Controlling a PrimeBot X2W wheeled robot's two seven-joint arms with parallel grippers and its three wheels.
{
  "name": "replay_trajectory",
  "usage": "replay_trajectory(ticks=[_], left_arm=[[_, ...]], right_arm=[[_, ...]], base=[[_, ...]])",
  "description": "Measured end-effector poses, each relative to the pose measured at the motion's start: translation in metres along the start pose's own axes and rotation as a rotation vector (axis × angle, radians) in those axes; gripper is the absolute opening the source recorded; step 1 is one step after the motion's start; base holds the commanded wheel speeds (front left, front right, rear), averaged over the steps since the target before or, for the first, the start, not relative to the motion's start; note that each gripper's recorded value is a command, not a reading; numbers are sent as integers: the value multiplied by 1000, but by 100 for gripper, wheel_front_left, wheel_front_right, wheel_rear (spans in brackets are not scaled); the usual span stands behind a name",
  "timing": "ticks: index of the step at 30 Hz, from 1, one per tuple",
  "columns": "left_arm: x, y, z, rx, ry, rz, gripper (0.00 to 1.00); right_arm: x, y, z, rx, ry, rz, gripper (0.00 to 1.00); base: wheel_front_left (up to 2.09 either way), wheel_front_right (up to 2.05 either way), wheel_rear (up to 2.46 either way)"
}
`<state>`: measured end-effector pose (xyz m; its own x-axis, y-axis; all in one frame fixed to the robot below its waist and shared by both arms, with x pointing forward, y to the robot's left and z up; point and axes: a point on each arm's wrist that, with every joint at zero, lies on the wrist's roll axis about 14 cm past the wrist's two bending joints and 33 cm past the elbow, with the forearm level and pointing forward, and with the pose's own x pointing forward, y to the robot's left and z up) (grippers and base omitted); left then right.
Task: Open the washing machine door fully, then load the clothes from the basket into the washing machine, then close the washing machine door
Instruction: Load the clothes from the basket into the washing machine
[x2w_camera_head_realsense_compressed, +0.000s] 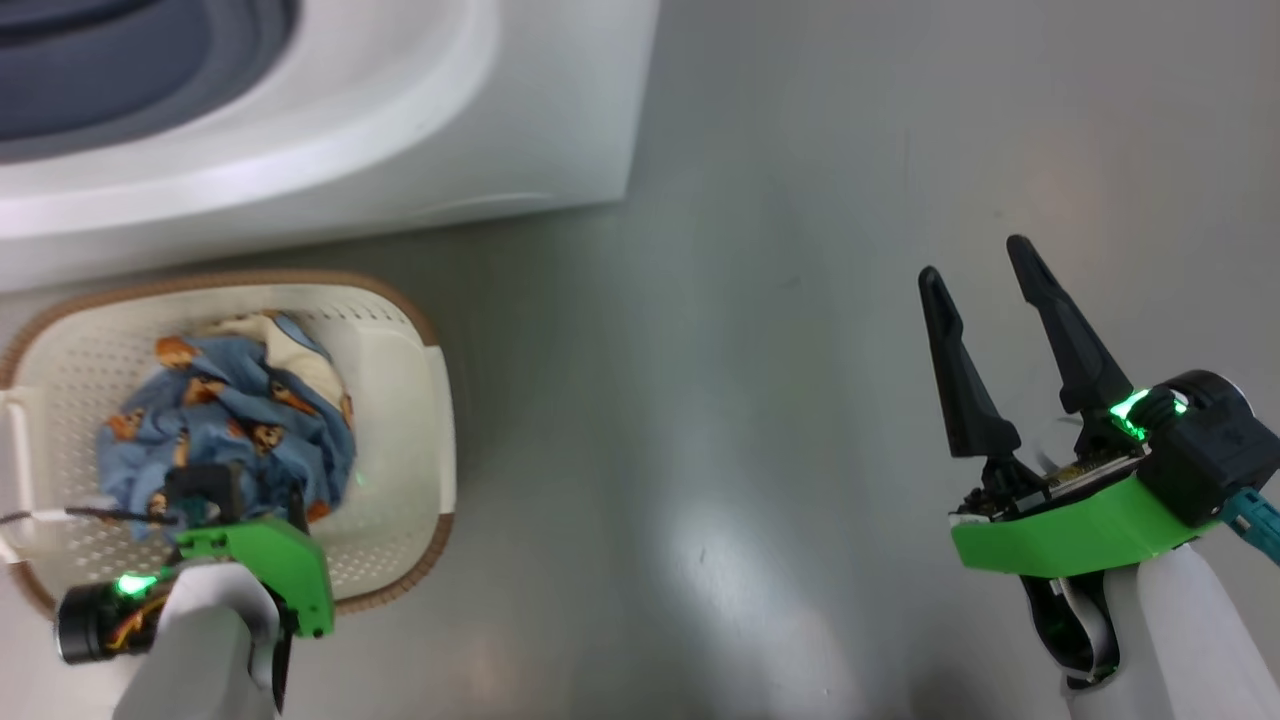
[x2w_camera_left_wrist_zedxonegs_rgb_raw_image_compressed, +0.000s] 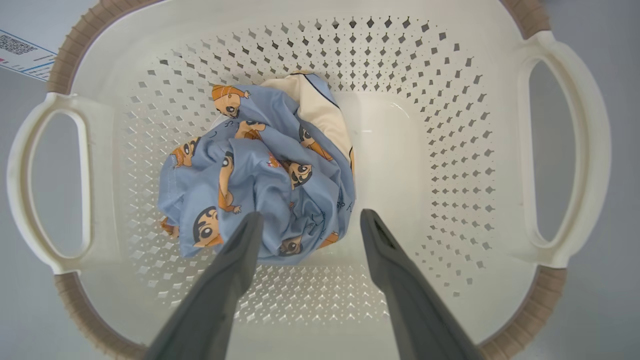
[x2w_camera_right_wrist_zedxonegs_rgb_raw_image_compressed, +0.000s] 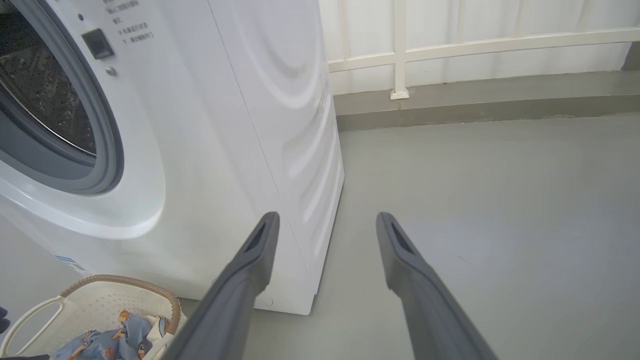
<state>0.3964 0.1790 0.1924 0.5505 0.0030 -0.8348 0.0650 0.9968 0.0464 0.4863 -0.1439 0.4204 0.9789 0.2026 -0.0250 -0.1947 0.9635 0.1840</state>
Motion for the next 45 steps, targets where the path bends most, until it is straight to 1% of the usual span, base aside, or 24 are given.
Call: replay_trajectory(ticks=[4, 10, 14, 18, 20, 25, 30, 36, 40, 41, 42, 43, 44, 45], left_arm=[[23, 1, -4, 12, 31, 25, 100], [54, 19, -18, 38, 93, 109, 100], [74, 19, -24, 75, 117, 115, 100], [91, 20, -31, 87, 139, 132, 100], [98, 17, -36, 115, 154, 128, 100], [109, 12, -50, 141, 201, 124, 100], [113, 7, -58, 152, 235, 122, 100], [116, 12, -66, 141, 269, 148, 100], [122, 25, -69, 124, 295, 184, 100], [124, 28, -69, 118, 299, 193, 88], [125, 31, -70, 114, 302, 199, 49], [126, 35, -71, 98, 311, 210, 36], [126, 38, -73, 84, 320, 212, 0], [127, 41, -74, 88, 326, 210, 0]], right_arm=[[5, -9, -16, 7, 25, -18, 100], [11, -21, -36, 3, 51, -41, 100], [12, -30, -51, 8, 79, -62, 100], [8, -38, -67, 23, 113, -83, 100], [7, -39, -74, 27, 129, -87, 100], [3, -47, -82, 14, 152, -106, 100], [2, -51, -81, 4, 153, -113, 100], [0, -54, -80, -7, 153, -114, 100], [-1, -56, -84, -11, 162, -120, 100], [-2, -57, -84, -12, 163, -121, 100], [-2, -58, -85, -10, 165, -123, 100], [-2, -58, -85, -10, 167, -125, 100], [-3, -59, -86, -10, 170, -125, 100], [-3, -59, -87, -11, 173, -126, 100]], base=[[0, 0, 0], [0, 0, 0], [0, 0, 0], [0, 0, 0], [0, 0, 0], [0, 0, 0], [0, 0, 0], [0, 0, 0], [0, 0, 0], [0, 0, 0], [0, 0, 0], [0, 0, 0], [0, 0, 0], [0, 0, 0]])
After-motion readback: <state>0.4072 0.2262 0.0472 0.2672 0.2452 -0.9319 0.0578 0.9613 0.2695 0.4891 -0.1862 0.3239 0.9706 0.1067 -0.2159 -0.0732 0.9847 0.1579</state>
